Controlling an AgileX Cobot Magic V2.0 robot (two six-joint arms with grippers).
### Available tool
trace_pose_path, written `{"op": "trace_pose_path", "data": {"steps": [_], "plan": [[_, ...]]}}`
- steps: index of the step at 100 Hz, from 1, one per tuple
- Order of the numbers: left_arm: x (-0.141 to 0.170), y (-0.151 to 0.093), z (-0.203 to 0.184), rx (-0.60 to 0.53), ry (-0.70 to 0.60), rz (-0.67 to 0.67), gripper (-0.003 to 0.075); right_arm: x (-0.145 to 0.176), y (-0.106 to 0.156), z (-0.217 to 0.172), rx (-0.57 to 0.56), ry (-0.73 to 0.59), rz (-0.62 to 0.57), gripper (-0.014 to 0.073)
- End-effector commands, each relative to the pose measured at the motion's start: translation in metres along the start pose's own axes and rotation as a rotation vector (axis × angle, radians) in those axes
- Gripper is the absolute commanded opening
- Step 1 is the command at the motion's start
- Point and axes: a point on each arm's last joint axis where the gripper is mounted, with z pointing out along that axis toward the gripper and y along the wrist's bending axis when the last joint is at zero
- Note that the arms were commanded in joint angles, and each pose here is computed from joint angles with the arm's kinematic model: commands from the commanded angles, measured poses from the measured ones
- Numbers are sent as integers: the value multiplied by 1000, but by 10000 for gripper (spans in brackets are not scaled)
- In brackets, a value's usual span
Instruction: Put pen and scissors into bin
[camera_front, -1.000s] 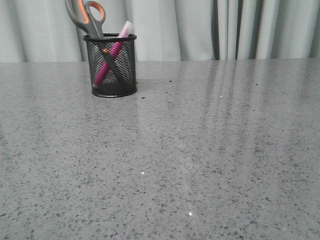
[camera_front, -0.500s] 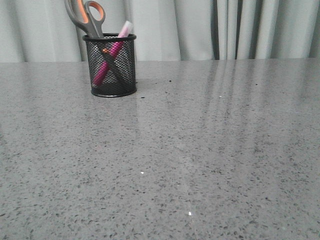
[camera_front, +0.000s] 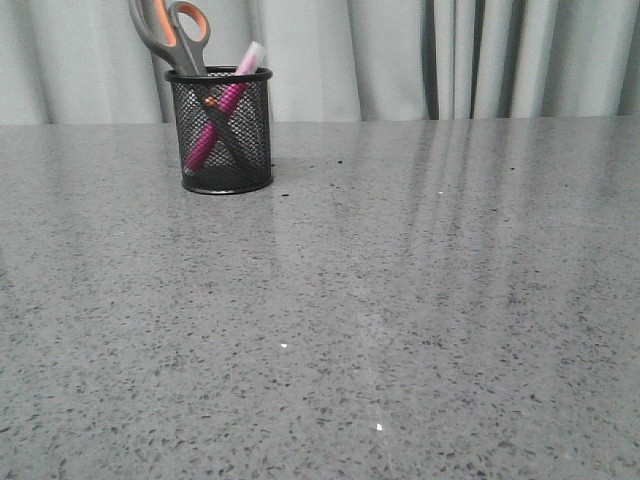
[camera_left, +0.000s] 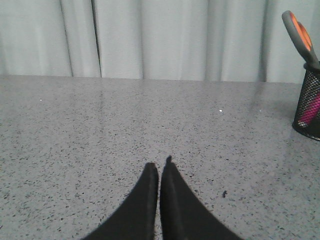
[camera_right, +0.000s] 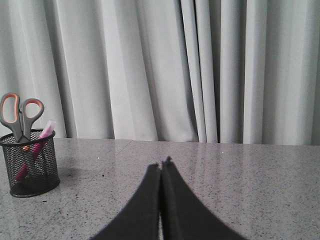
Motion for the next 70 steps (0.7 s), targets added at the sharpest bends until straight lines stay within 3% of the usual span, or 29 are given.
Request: {"op": "trace_pose_path", "data": {"steps": [1,23,48,70], "plan": [[7,0,-1,2,-60,-20,-19,-15,-2,2,23,-94,-14,-75],[7,0,-1,2,-60,-20,-19,-6,-2,-3,27,-76,-60,-75],[7,0,-1,2,-60,-20,-19,7,-6,-24,101,58,-154,-75],[7,0,0,2,-59,-20,-19,34,-7,-35,127,136,-160,-75]]}}
